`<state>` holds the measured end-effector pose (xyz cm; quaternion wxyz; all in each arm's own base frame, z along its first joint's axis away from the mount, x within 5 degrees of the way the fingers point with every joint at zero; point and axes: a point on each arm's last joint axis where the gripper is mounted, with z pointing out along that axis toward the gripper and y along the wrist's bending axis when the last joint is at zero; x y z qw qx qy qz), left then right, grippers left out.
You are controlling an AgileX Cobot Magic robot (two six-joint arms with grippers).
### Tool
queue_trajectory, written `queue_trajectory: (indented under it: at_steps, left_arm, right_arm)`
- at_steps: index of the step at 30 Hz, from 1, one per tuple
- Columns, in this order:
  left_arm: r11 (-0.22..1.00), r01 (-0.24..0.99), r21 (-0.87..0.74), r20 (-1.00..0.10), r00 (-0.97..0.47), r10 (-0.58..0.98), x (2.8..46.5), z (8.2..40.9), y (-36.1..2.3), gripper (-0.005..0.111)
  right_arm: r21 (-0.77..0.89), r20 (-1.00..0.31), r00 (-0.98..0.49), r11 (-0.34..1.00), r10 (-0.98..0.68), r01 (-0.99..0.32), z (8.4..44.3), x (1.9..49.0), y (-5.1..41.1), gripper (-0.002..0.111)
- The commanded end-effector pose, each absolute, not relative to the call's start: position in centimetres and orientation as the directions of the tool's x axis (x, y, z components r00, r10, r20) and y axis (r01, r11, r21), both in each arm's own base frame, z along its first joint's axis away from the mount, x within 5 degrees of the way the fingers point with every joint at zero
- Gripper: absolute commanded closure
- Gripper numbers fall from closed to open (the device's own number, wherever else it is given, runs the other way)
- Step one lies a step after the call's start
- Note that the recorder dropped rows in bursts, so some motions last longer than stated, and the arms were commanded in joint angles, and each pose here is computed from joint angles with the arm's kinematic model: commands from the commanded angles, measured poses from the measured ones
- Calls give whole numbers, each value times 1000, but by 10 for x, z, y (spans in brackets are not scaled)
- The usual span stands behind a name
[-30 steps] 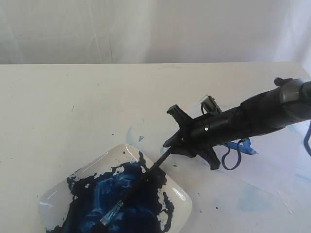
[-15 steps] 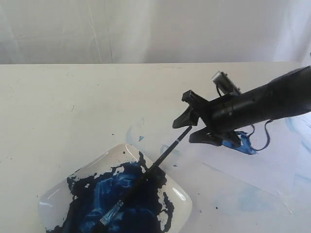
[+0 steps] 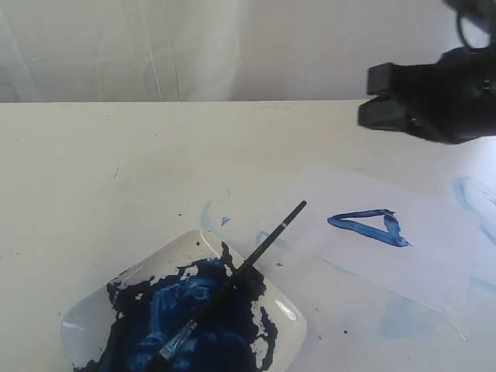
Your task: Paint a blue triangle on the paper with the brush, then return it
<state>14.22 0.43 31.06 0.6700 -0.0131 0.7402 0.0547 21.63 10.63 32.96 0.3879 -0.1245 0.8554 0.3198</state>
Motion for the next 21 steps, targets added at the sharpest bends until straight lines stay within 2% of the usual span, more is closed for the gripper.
queue_trajectory:
  at_steps: [1,7,21]
  left_arm:
    - [995,-78,60,-994,-98,52,141,310,3,107]
    - [996,-71,62,-994,-99,55,141,310,2,107]
    - [996,-71,62,-994,-99,55,141,310,2,107]
  right_arm:
    - [289,-883,-466,850,58,-441,343,183,80,108]
    - [259,-937,-324,880,129,-398,351,162,66,108]
    - [259,-937,-324,877,127,-405,351,159,65,108]
